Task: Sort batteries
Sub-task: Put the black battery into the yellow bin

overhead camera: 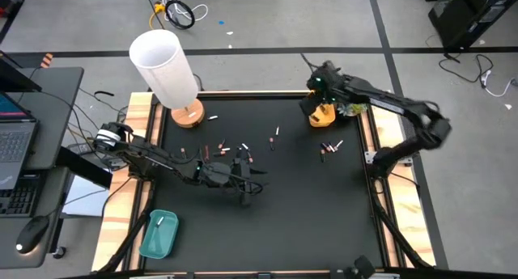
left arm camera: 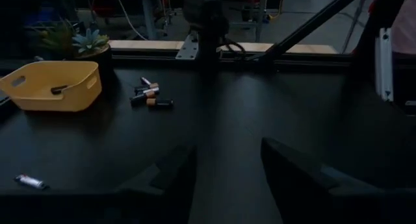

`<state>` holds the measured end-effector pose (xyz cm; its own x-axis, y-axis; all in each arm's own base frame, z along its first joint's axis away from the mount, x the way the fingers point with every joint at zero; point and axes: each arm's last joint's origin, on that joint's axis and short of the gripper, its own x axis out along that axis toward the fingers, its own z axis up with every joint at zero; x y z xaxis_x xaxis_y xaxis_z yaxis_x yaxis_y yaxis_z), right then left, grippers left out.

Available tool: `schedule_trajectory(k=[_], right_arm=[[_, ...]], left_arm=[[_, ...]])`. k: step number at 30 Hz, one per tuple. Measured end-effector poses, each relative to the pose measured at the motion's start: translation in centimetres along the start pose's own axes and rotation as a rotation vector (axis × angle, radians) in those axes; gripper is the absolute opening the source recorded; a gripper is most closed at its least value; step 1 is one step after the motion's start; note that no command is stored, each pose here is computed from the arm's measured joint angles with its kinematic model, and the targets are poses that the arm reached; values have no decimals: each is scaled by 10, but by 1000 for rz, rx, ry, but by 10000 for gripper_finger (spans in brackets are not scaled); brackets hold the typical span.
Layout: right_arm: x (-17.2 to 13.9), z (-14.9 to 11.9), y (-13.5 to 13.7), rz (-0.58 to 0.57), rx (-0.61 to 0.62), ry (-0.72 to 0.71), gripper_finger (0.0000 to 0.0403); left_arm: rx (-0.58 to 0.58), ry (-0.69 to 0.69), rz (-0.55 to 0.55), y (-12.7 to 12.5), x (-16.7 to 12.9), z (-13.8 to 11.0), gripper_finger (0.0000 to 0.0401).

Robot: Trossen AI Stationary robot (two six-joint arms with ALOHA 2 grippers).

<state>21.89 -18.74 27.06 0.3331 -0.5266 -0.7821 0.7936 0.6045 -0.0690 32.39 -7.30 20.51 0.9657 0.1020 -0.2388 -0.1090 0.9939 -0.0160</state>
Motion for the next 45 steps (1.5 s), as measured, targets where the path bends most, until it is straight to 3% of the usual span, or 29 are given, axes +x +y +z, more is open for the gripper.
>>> schedule_trajectory(k=[3,8,15,20,23,32,37,45], right_arm=[[-45,-5,27,53,-67,-179,132],[-89,-56,75,156,-115,-341,132],[-89,-137,124,343,-60,-462,132],[-80,-176,146,366,-29,-494,132],[-77,-192,159,374,-31,-501,132],[-74,-225,197,444,-34,-559,132],[-69,-237,208,414,-55,-606,132],[-72,-237,218,381,-117,-724,132]], left_arm=[[12,7,30,-7,-3,-2,186],[75,-2,112,-25,-12,-5,180],[18,34,107,-29,-14,-10,156],[-97,161,58,-23,-13,-21,149],[-100,210,73,-24,-15,-27,149],[-67,449,129,-32,-32,-52,149],[-48,561,181,-27,-39,-62,149],[2,604,269,-8,-63,-42,147]])
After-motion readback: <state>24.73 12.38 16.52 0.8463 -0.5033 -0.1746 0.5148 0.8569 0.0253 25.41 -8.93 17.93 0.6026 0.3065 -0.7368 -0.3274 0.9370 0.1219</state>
